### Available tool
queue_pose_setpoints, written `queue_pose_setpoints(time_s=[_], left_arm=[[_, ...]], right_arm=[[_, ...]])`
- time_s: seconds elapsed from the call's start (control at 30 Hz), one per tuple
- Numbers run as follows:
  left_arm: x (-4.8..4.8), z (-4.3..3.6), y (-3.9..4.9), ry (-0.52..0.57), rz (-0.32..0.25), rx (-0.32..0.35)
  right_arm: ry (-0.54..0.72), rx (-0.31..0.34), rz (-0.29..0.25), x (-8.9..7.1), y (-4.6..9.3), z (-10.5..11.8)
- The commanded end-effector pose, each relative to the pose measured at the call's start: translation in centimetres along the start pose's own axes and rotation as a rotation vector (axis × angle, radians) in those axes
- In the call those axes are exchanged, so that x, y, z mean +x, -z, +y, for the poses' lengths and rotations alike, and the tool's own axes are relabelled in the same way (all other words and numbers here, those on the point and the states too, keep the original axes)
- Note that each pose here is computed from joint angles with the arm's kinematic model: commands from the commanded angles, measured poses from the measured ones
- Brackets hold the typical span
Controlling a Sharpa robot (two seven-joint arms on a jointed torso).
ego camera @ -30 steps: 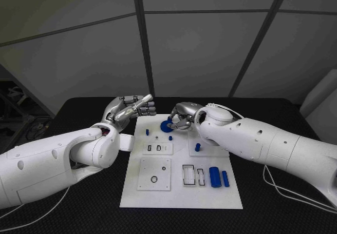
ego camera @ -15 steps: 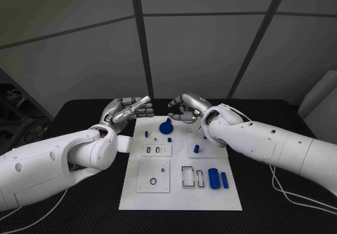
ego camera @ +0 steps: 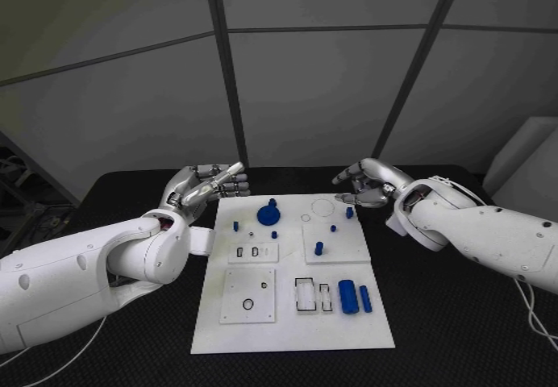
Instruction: Assemble the parts on the task board
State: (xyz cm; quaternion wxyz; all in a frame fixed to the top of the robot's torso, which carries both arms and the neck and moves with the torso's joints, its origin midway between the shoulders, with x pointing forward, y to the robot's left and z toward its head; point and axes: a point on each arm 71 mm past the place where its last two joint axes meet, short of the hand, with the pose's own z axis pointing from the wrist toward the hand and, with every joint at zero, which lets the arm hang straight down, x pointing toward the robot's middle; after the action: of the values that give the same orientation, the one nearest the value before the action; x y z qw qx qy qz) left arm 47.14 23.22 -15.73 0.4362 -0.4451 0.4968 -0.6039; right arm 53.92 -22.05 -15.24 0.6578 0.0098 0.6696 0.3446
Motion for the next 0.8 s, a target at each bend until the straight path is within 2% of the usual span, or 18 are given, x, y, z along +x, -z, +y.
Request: queue_pose_setpoints(time_s=[0.03, 0.3, 0.5, 0.8], left_arm=[[0.14, -0.12, -0.12, -0.009, 0.03, 0.013], [0.29, 0.01, -0.31, -0.015, 0.044, 0.015], [0.24, 0.05, -0.36, -0.017, 0.044, 0.016], [0.19, 0.1, -0.44, -0.019, 0.042, 0.017]], right_arm=[[-0.06, 0.033, 0.056, -0.4, 0.8, -1.2], [-0.053, 0.106, 0.054, -1.4, 1.5, -4.3], [-0.056, 0.137, 0.076, -0.5, 1.8, -5.6], [-0.06, 0.15, 0.101, 0.6, 1.5, -5.8]])
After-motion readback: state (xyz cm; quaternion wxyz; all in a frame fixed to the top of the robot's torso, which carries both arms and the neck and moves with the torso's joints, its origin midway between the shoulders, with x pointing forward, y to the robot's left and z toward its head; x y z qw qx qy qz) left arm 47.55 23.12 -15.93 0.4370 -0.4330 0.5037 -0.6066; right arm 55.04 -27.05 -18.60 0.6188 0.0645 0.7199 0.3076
